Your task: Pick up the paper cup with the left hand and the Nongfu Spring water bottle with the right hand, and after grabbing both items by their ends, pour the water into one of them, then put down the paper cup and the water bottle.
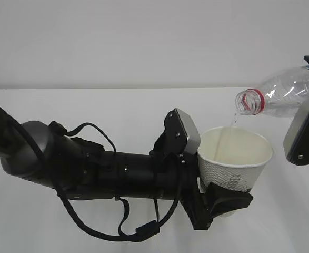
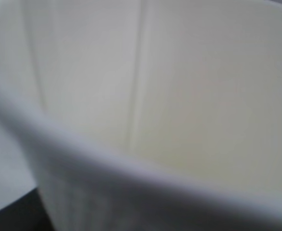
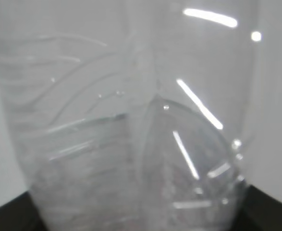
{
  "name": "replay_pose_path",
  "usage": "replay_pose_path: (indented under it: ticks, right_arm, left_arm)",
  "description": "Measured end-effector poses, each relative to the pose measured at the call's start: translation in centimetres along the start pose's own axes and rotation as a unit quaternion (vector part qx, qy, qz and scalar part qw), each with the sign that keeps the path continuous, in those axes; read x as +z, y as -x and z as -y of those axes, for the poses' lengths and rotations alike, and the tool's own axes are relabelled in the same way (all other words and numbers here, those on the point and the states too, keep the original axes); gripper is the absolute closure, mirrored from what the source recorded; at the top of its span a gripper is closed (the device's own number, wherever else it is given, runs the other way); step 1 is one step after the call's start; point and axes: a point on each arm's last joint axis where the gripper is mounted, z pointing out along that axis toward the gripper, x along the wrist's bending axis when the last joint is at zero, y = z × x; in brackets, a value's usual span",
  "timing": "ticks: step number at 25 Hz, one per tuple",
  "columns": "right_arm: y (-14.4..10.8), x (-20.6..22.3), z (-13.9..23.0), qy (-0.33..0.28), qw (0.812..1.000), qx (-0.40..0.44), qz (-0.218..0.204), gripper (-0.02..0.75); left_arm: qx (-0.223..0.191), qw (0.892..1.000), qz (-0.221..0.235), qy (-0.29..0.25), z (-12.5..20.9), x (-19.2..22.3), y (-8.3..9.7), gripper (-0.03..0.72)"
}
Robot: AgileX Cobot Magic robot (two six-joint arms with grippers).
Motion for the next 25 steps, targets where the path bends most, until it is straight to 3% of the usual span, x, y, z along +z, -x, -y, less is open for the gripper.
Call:
replay_pose_path:
  ticks: [25]
  right_arm:
    - [0.07,0.0,0.12,-0.006,1.0,-0.004,0.004,0.244]
  left_arm:
    - [0.0,1.0,0.0,0.0,0.0,0.0,0.0,0.18]
